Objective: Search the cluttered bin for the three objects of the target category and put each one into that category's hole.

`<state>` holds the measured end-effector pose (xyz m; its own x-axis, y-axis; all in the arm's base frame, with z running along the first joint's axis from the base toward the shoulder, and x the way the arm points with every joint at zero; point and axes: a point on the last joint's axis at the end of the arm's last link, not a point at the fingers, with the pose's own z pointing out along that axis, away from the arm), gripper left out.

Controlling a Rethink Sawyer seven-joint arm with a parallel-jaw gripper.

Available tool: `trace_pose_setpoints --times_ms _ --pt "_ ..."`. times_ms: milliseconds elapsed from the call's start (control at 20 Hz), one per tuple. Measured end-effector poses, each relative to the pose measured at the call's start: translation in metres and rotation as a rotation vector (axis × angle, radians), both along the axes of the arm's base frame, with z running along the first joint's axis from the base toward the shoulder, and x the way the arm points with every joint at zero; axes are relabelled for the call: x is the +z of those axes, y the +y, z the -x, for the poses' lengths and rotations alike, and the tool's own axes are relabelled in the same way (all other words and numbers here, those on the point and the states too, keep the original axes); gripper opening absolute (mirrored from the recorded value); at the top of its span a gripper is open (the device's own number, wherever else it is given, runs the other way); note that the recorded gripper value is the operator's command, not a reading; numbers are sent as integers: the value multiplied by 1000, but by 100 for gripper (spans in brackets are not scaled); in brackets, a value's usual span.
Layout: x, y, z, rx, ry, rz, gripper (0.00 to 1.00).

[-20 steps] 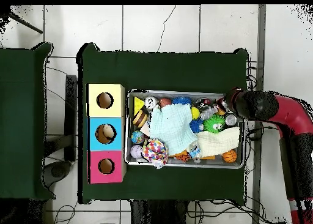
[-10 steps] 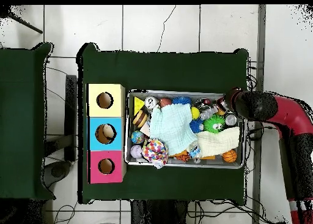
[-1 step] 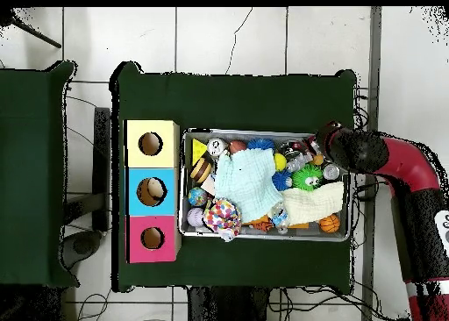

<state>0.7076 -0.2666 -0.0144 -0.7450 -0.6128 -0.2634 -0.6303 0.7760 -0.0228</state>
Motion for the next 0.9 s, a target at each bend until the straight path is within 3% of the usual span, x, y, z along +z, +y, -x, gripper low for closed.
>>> trace_pose_setpoints --times_ms 900 --pt "0 1 0 8 1 3 0"
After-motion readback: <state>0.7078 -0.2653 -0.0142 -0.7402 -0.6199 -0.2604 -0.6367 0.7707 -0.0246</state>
